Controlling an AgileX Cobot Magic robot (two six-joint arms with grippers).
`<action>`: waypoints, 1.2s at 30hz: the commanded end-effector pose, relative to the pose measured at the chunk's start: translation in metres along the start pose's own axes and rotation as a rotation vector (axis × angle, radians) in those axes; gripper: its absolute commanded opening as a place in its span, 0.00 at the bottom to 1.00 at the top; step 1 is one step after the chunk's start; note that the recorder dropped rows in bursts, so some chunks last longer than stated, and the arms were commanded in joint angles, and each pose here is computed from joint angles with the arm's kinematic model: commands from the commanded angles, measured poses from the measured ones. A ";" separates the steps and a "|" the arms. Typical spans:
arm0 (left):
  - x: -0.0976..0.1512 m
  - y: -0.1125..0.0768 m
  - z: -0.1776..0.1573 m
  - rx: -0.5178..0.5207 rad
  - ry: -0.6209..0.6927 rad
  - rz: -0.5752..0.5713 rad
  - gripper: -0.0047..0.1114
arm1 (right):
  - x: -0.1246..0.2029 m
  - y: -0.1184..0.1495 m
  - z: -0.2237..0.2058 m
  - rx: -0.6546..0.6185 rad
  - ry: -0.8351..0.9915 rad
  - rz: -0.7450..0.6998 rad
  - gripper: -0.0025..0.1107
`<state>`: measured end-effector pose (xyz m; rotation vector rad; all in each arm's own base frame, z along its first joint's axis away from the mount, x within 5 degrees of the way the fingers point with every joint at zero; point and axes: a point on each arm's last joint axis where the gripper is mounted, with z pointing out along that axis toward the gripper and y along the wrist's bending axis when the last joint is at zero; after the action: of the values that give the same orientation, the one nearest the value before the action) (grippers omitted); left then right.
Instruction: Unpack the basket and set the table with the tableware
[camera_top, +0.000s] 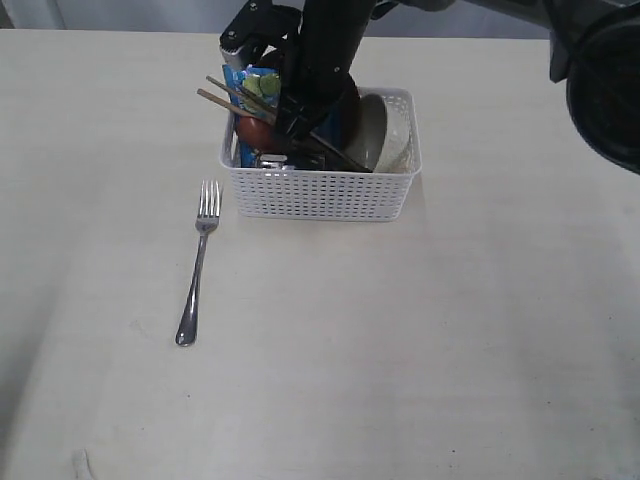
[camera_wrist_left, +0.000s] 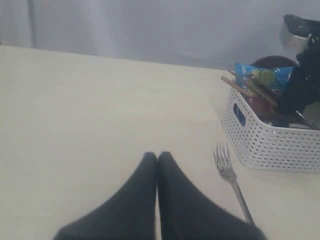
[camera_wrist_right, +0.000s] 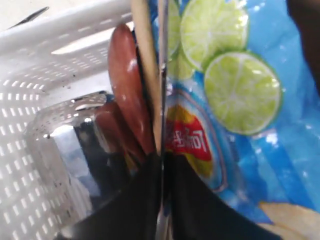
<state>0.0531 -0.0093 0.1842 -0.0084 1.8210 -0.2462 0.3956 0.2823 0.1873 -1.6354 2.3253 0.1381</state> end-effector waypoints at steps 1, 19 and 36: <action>0.000 0.000 0.000 0.004 -0.011 -0.010 0.04 | -0.001 0.000 -0.031 0.015 -0.030 0.012 0.02; 0.000 0.000 0.000 0.004 -0.011 -0.010 0.04 | -0.010 0.009 -0.080 0.010 -0.153 0.055 0.02; 0.000 0.000 0.000 0.004 -0.011 -0.010 0.04 | -0.021 0.005 -0.142 0.102 -0.254 0.125 0.02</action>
<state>0.0531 -0.0093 0.1842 -0.0084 1.8210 -0.2462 0.3729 0.2738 0.3171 -1.3707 2.1935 0.2585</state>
